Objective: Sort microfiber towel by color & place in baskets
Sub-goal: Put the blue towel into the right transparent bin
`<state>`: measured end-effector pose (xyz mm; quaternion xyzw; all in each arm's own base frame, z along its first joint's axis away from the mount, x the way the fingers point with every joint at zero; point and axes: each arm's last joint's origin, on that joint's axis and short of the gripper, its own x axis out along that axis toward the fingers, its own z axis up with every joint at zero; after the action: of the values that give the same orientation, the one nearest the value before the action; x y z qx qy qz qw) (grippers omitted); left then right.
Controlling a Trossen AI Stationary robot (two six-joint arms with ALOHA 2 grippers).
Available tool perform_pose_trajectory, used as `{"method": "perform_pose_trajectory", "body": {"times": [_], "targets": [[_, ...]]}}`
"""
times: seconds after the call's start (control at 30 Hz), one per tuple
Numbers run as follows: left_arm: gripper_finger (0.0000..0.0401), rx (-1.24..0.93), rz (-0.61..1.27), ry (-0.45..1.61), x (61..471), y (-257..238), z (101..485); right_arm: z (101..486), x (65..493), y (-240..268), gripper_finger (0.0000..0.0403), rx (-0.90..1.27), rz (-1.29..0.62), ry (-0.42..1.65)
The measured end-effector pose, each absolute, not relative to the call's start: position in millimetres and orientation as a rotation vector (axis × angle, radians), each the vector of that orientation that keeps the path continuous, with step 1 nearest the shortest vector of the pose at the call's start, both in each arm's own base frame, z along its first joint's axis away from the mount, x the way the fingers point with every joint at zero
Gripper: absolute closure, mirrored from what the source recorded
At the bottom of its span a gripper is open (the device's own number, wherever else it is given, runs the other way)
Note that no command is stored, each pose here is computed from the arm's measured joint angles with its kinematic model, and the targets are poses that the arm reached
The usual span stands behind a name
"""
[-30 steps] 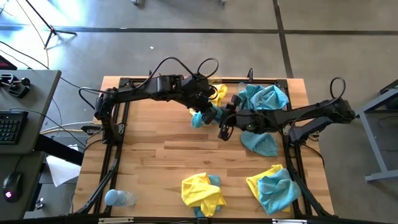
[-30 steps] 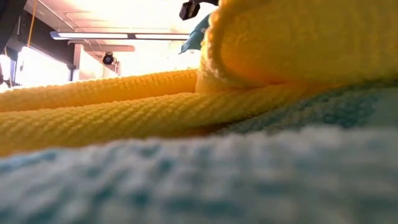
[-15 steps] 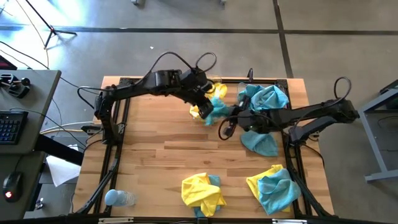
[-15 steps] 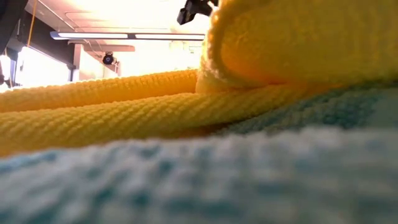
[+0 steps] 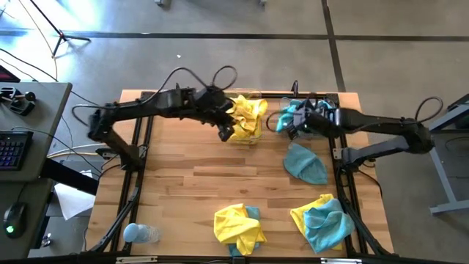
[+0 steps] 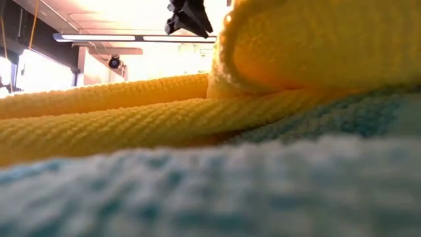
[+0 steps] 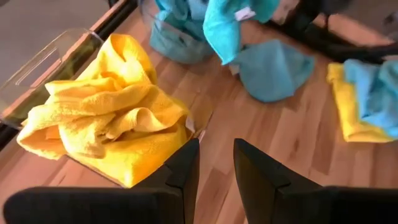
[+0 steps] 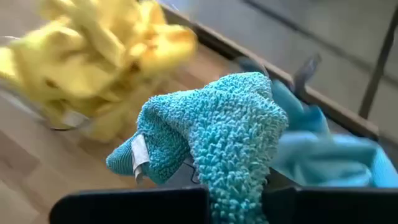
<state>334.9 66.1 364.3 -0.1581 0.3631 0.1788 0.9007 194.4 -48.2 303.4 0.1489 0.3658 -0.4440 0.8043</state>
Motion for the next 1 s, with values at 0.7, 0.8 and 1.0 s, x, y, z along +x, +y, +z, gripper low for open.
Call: {"method": "perform_pose_trajectory", "body": {"times": [0.7,0.8,1.0], "targets": [[0.0314,-0.408,0.425,0.485,194.6,89.1,351.0,238.5,217.5,-162.7,0.0365,0.851,-1.161,1.13],[0.0314,-0.406,0.38,0.476,187.9,92.7,353.1,222.0,225.1,-168.6,0.0347,0.873,-1.192,1.169],[0.0314,-0.418,0.278,0.463,179.9,101.0,355.1,199.8,235.2,-175.8,0.0305,0.903,-1.222,1.203]]}}
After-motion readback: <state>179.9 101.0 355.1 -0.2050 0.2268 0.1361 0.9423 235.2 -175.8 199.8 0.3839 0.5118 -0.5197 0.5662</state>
